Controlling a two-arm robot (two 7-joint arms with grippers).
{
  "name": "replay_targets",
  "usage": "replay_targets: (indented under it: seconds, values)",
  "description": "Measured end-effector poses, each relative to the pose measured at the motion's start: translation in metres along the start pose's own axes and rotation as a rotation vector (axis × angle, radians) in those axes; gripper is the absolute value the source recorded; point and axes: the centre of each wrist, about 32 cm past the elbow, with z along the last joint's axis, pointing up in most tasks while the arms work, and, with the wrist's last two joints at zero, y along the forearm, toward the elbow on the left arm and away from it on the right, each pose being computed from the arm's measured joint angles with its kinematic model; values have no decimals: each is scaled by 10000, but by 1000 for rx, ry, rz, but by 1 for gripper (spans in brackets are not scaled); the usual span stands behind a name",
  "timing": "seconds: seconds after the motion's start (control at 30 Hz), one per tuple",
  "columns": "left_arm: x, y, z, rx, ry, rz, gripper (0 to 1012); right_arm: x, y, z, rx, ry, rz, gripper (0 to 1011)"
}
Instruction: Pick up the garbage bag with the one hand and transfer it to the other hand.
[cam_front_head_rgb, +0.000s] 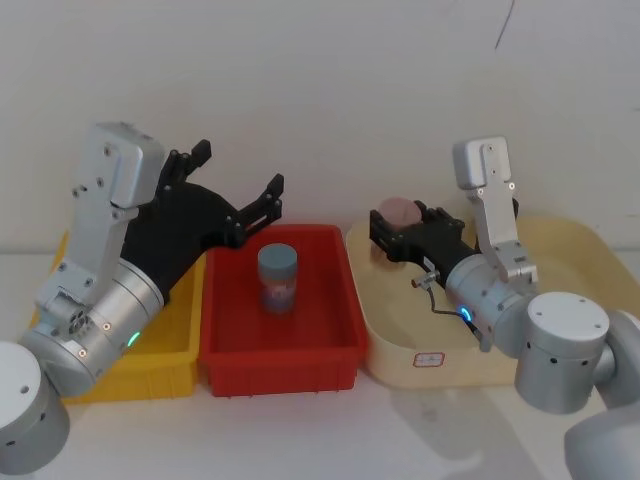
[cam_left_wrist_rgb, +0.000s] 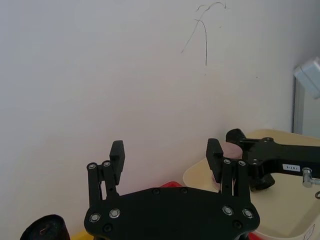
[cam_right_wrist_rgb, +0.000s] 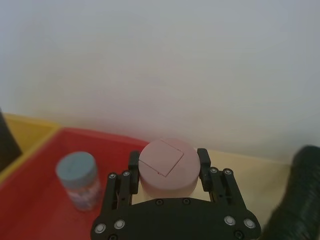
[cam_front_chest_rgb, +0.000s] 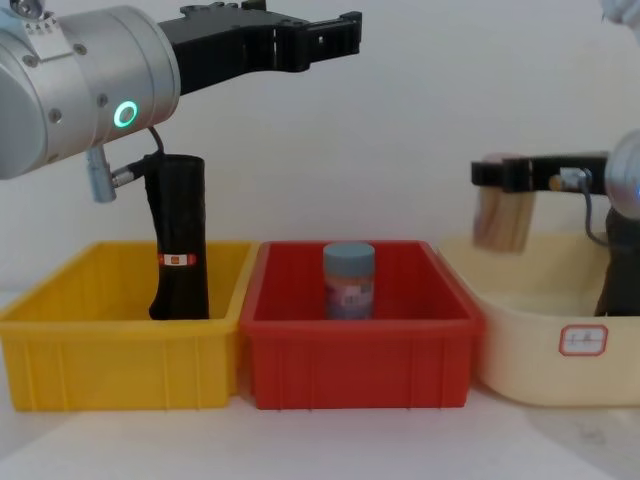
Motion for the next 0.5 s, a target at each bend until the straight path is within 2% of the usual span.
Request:
replay_targets:
  seconds: [0.27, 0.33, 0.37, 0.43, 0.5]
  values:
    - [0, 0, 0, 0, 0, 0, 1002, 45, 0, -138, -58, -20, -49, 664]
    - [0, 0, 0, 0, 0, 0, 1002, 47, 3, -168, -71, -25, -57, 696]
    - [0, 0, 0, 0, 0, 0, 1002, 44, 6, -191, -80, -29, -62, 757]
    - [0, 0, 0, 0, 0, 0, 1002, 39, 9, -216, -91, -32, -67, 790]
    - [0, 0, 0, 0, 0, 0, 1002, 31, 11, -240, -101, -36, -74, 867]
